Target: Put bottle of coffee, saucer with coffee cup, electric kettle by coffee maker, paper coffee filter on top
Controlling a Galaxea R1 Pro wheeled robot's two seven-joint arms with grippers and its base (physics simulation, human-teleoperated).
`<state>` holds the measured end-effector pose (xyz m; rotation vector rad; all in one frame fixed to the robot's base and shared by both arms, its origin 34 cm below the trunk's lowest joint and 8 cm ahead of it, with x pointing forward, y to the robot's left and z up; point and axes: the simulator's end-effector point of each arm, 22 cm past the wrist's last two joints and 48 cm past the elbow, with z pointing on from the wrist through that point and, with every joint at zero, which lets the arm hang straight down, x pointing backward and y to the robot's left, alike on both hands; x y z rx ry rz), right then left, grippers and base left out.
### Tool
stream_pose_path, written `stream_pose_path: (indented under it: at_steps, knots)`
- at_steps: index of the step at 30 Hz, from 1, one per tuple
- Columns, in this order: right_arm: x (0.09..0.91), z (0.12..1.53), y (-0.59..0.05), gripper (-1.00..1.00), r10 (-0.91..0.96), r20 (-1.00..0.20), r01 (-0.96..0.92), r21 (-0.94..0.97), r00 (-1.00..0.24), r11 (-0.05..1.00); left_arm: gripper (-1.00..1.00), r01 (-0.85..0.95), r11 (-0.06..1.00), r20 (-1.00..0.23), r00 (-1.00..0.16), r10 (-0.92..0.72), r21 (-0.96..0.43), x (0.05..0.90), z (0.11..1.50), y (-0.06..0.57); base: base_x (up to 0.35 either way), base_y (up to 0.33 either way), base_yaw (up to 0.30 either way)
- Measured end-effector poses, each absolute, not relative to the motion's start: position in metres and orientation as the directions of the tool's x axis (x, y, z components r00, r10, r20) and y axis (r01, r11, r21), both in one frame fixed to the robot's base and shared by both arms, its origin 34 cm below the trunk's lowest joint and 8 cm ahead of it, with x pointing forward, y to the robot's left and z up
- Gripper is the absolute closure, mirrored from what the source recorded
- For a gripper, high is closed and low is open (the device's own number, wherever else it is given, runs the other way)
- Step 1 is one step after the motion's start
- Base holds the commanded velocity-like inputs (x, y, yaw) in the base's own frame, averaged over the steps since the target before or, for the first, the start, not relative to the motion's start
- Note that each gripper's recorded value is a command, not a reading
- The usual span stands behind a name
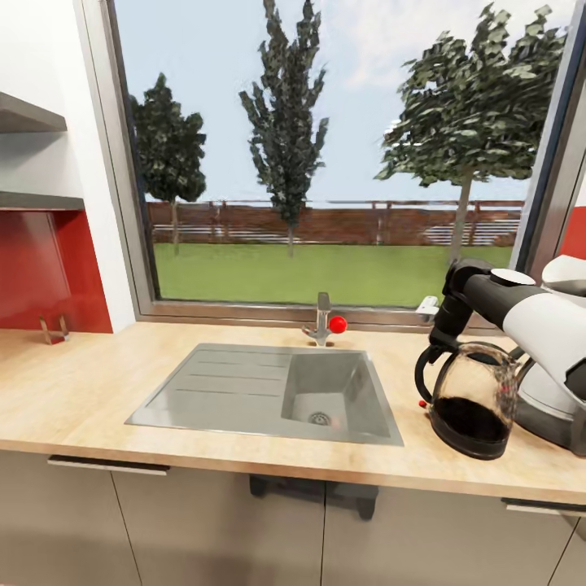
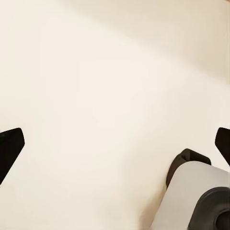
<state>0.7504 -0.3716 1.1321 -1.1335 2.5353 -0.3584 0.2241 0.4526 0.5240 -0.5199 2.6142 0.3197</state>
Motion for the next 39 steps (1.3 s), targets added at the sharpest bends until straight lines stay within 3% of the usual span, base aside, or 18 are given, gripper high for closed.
stream_pose_path:
  at_steps: [21, 31, 39]
  knots:
    - [0.753, 1.176, -0.351, -1.0, -0.72, -0.321, -0.657, -0.297, -0.615, 0.693, -1.0, -0.41, 0.902, -0.471, -0.828, -0.305, 0.135, 0.222, 0.555, 0.453, 0.0, 0.0, 0.0]
    - [0.766, 1.258, -0.305, -1.0, -0.614, -0.581, -0.624, -0.22, -0.534, 0.75, -1.0, -0.414, 0.9, -0.476, -0.824, -0.307, 0.136, 0.221, 0.569, 0.454, 0.0, 0.0, 0.0]
    - [0.768, 1.286, -0.302, -1.0, -0.574, -0.639, -0.608, -0.202, -0.512, 0.768, -1.0, -0.424, 0.896, -0.482, -0.818, -0.314, 0.135, 0.221, 0.581, 0.456, 0.0, 0.0, 0.0]
